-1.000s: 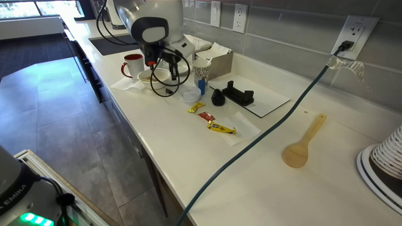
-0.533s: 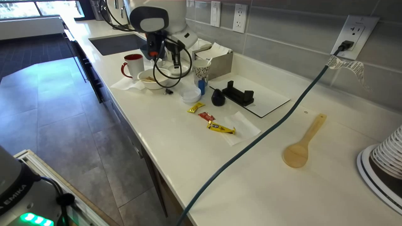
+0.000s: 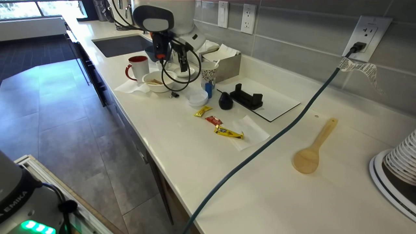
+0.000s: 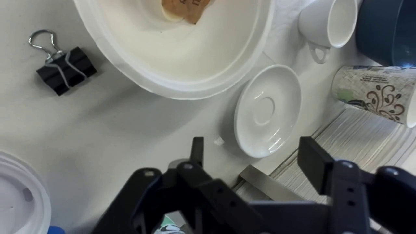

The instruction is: Slide the white paper cup forward, pick up the white tea cup saucer and put it next to the wooden spoon on the kitchen counter

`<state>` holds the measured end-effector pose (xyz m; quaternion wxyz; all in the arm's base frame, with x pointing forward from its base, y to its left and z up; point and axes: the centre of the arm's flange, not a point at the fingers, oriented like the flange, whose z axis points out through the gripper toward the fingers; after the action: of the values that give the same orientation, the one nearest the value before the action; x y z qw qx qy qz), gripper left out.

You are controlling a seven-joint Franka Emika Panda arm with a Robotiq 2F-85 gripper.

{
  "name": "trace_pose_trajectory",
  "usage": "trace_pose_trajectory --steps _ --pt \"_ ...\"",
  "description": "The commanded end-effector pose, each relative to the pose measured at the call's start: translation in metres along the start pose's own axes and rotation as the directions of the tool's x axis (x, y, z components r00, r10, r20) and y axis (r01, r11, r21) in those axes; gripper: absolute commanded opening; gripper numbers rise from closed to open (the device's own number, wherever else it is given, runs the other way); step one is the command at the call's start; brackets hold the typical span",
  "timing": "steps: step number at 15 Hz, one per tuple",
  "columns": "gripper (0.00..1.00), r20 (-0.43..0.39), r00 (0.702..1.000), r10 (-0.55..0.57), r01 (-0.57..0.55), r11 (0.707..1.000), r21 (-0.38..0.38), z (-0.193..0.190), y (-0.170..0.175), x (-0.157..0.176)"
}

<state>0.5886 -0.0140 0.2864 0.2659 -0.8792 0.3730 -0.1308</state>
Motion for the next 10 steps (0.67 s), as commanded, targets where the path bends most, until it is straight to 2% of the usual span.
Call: trace_pose_trajectory --steps 1,4,5,7,10 --pt "0.82 -0.001 1.000 0.001 -0.001 1.000 0.000 0.000 0.001 0.001" --pt "0.85 -0.001 1.000 0.000 0.000 1.000 0.000 -0.001 0.001 0.001" --pt "0.96 -0.001 1.000 0.000 0.000 1.000 0.000 -0.001 0.001 0.001" --pt "1.00 0.016 1.000 0.011 -0.011 1.000 0.014 0.024 0.002 0.012" --pt "1.00 0.050 0.998 0.029 -0.030 0.999 0.012 0.049 0.009 0.016"
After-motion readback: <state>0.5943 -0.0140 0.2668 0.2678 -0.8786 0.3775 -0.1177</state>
